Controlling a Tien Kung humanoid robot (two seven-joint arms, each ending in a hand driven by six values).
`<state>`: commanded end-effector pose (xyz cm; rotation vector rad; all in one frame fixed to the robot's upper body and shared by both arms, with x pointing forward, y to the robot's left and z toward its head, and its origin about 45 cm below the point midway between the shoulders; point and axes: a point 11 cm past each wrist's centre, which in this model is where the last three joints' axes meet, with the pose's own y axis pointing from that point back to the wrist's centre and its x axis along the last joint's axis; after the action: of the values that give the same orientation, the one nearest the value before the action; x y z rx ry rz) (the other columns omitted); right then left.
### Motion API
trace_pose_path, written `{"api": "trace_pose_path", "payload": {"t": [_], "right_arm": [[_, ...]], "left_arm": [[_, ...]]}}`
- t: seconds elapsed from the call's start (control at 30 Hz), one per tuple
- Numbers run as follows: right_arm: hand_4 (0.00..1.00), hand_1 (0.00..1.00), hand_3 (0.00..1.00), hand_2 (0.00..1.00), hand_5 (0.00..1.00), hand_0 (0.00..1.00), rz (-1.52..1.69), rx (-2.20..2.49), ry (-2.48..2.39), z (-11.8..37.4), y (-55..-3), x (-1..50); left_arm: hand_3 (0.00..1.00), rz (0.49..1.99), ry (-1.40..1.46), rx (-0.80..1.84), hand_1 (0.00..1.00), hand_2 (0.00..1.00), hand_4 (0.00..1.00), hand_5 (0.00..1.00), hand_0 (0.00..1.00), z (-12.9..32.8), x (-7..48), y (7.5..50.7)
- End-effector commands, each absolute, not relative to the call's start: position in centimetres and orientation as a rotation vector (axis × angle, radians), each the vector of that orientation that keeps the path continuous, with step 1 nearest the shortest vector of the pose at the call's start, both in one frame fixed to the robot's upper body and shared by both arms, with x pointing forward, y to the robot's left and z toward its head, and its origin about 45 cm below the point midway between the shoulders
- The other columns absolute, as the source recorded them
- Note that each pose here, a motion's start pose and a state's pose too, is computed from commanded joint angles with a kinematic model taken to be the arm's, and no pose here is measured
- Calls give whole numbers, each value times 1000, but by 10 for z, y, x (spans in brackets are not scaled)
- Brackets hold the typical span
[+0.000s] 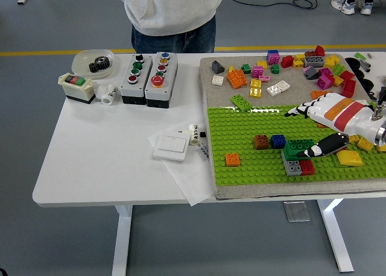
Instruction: Pick up the brick,pile it on top of brick,press brick,pick up the brick,pile it on top of brick,press brick
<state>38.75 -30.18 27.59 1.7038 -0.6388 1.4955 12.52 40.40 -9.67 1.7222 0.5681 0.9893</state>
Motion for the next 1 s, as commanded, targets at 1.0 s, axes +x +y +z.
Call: {"api": "trace_pose_path", "payload": {"t": [1.0], "right_arm": [[841,736,664,766,566,762,1285,1865,-718,258,-315,347]], "left_arm": [[597,972,568,1731,756,766,665,594,760,-99,119,403]]}}
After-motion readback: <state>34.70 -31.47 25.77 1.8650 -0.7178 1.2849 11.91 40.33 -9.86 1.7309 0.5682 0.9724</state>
